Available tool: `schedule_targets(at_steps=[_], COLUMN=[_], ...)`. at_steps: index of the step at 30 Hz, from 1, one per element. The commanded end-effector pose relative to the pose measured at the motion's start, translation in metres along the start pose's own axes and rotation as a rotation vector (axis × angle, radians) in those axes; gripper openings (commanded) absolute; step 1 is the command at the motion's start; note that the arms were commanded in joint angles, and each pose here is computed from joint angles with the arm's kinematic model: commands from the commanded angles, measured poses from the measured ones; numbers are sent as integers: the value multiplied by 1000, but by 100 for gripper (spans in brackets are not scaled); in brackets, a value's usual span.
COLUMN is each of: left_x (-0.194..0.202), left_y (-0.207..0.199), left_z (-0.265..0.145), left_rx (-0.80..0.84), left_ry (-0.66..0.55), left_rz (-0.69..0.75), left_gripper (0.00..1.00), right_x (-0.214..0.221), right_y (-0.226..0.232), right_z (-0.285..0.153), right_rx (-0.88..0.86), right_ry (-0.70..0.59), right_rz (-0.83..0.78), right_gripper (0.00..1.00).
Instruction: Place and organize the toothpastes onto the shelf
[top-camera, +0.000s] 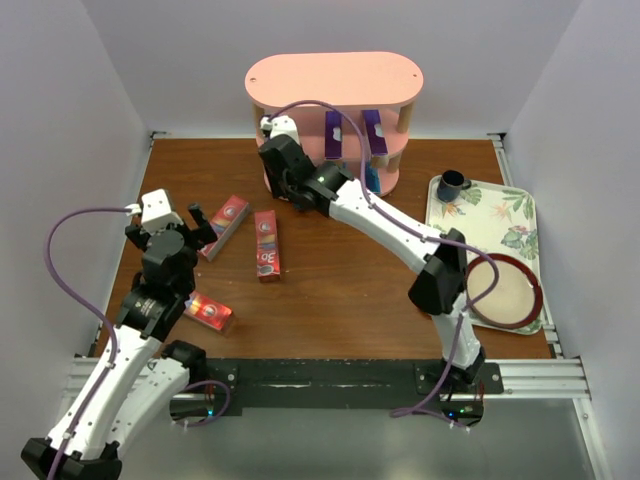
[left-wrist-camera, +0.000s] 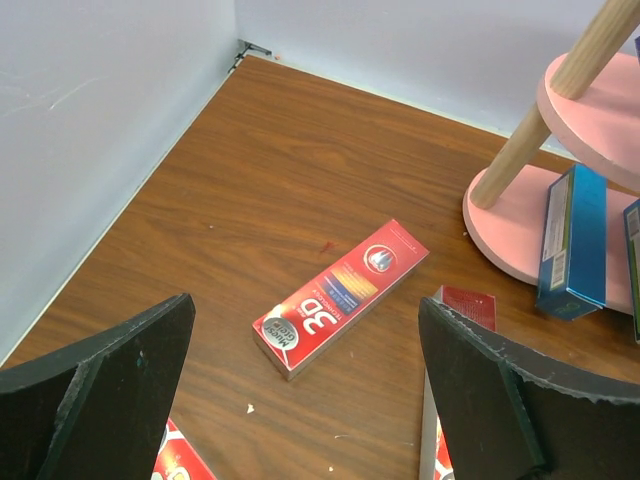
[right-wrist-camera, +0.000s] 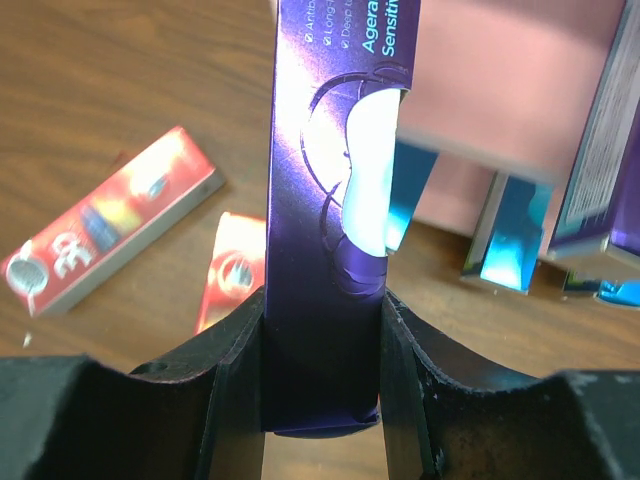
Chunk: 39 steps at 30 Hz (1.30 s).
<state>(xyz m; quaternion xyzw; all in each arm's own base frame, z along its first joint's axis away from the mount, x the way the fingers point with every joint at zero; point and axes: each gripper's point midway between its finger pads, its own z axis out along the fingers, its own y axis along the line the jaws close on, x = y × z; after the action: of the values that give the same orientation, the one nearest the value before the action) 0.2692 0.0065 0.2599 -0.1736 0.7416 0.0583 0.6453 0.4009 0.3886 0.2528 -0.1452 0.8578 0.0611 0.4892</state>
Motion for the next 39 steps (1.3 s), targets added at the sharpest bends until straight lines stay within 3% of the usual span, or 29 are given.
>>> schedule_targets(at_steps=[1, 12, 23, 30, 39], left_x=[-9, -8, -6, -6, -5], left_y=[5, -2, -5, -5, -6], left_z=[-4, -7, -6, -7, -6], left_rx=[-25, 6, 17, 20, 29], left_ry=[-39, -39, -33, -33, -30], left_rz=[6, 13, 18, 19, 20], left_gripper=[100, 100, 100, 100, 100], right_x=[-41, -61, -57, -75, -69], right_y=[-32, -38, -32, -29, -20], right_z=[5, 31, 40, 7, -12], right_rx=[78, 45, 22, -79, -180], right_ry=[-65, -142, -153, -206, -185], right_rz=[98, 168, 186, 191, 160], right_gripper=[39, 48, 69, 87, 93])
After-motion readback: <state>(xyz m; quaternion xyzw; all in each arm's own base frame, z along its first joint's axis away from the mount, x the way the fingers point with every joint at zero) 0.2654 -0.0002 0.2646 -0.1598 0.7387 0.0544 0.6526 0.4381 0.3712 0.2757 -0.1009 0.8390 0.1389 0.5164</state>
